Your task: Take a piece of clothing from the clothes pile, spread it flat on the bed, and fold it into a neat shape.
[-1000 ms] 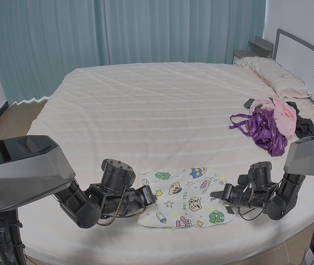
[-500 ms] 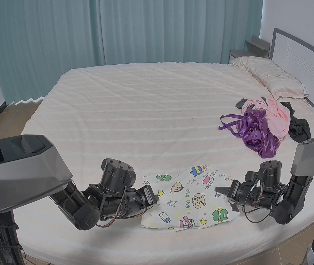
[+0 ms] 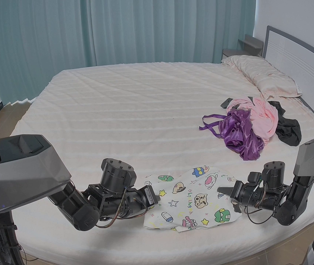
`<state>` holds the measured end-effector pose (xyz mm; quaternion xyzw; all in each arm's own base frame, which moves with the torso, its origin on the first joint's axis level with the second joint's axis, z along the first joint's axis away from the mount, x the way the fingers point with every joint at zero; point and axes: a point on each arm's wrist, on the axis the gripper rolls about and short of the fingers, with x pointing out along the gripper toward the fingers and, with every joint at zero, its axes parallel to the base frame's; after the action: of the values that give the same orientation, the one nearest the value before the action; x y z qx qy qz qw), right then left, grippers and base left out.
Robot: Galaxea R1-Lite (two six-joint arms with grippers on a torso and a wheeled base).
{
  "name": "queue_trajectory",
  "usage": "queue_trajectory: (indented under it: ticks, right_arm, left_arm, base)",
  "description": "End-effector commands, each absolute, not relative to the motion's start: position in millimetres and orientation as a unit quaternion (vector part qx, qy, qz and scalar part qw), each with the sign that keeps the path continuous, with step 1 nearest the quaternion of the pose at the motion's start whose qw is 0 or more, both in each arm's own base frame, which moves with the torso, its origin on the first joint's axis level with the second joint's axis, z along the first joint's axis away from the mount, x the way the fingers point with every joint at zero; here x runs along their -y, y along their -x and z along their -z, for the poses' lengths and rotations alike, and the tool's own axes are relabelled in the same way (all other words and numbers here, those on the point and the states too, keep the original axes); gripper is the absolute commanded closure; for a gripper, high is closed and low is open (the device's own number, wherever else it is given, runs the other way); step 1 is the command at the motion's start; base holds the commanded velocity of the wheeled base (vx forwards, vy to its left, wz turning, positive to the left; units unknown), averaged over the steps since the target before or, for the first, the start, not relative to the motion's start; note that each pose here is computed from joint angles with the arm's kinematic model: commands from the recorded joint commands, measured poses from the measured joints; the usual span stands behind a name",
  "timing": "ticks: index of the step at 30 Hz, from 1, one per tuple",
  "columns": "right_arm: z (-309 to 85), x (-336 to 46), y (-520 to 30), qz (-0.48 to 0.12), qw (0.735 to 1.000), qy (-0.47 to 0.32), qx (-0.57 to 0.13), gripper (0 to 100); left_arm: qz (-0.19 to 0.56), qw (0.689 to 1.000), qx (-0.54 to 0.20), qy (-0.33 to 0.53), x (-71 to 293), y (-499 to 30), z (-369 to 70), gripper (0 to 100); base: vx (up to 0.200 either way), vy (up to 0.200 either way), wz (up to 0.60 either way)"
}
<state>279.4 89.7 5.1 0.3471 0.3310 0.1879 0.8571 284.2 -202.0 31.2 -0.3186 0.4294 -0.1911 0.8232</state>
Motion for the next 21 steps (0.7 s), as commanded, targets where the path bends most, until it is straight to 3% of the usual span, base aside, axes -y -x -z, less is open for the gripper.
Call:
queue_trajectory:
  ticks: [1, 21]
  right_arm:
    - [-5.5, -89.2, -279.4, -0.187, 0.857, -0.348, -0.33, 100]
    - [-3.7, -88.3, -279.8, -0.183, 0.858, -0.347, -0.332, 100]
  left_arm:
    - [0.19, 0.823, -0.43, 0.318, 201.8, -283.9, -31.4, 100]
    - [0.188, 0.823, -0.43, 0.318, 201.6, -284.5, -29.5, 100]
  base:
    - [0.0, -0.2, 0.0]
    - [0.0, -0.19, 0.0]
